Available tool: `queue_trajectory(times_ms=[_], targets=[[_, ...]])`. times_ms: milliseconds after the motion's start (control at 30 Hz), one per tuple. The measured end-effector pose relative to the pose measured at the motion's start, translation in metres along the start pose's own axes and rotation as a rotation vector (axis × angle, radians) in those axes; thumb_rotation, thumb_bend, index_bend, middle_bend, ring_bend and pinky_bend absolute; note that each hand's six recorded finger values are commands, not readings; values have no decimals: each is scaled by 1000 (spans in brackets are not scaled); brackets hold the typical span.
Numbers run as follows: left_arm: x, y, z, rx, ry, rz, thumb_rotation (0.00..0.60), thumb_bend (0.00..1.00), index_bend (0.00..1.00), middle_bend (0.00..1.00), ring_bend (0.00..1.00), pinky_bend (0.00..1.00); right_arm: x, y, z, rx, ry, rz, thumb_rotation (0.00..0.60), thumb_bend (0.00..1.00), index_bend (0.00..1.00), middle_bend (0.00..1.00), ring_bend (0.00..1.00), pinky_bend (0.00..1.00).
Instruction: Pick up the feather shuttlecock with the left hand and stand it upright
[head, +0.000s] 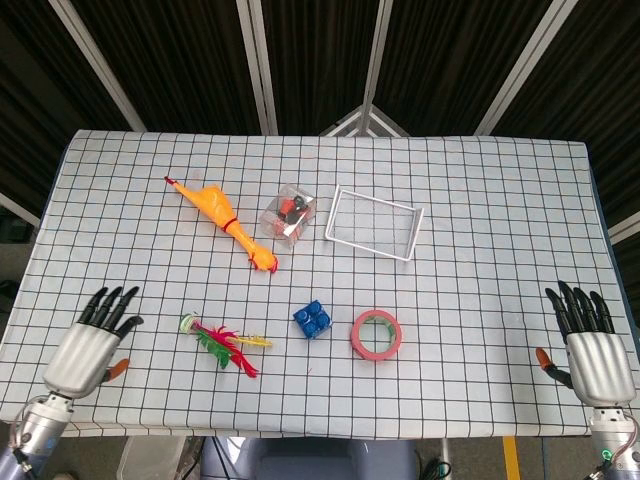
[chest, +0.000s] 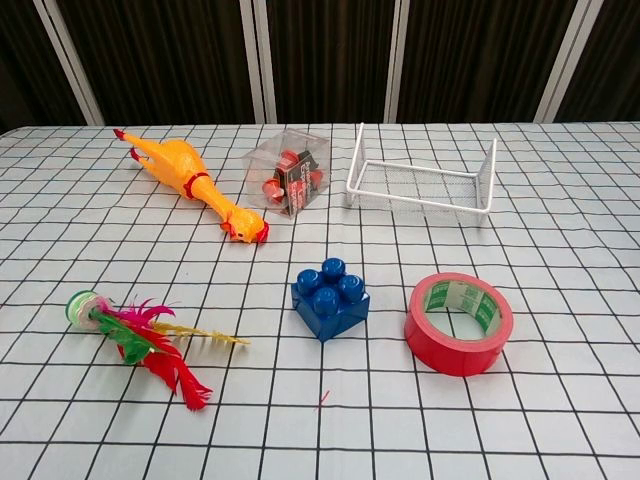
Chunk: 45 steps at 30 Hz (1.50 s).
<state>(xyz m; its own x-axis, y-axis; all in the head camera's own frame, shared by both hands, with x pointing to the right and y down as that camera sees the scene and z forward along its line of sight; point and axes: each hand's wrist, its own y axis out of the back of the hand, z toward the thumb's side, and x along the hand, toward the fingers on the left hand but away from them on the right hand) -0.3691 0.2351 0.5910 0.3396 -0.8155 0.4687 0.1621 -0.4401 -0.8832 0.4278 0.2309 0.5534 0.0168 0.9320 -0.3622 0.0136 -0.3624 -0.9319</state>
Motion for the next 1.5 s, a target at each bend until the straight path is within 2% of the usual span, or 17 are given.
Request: queue_trajectory(times_ms=[233,533,733,1033,1233,1500], targets=[[25,-22,61,2,-85,-22,600,415,480,55,0,69,0,1,-1,-8,-3,1,600,339,0,0,0,0],[47,-43,100,10,-116,-34,600,427,516,71,0,69,1,2,-3,-23,-7,3,600,339,0,0,0,0],[54,-50,109,18,-123,-41,600,451,525,75,0,69,2,2,-3,-31,-5,4,600,339,0,0,0,0],[54,-50,119,-1,-140,-40,600,573,585,102,0,69,2,1,-4,-35,-12,14,600,339,0,0,0,0],[52,-53,120,-10,-141,-44,600,612,610,108,0,69,2,1,-4,-38,-12,18,600,339,0,0,0,0],[51,-39,115,-25,-136,-3,600,620,614,109,0,69,2,1,-4,-42,-13,20,600,339,0,0,0,0]])
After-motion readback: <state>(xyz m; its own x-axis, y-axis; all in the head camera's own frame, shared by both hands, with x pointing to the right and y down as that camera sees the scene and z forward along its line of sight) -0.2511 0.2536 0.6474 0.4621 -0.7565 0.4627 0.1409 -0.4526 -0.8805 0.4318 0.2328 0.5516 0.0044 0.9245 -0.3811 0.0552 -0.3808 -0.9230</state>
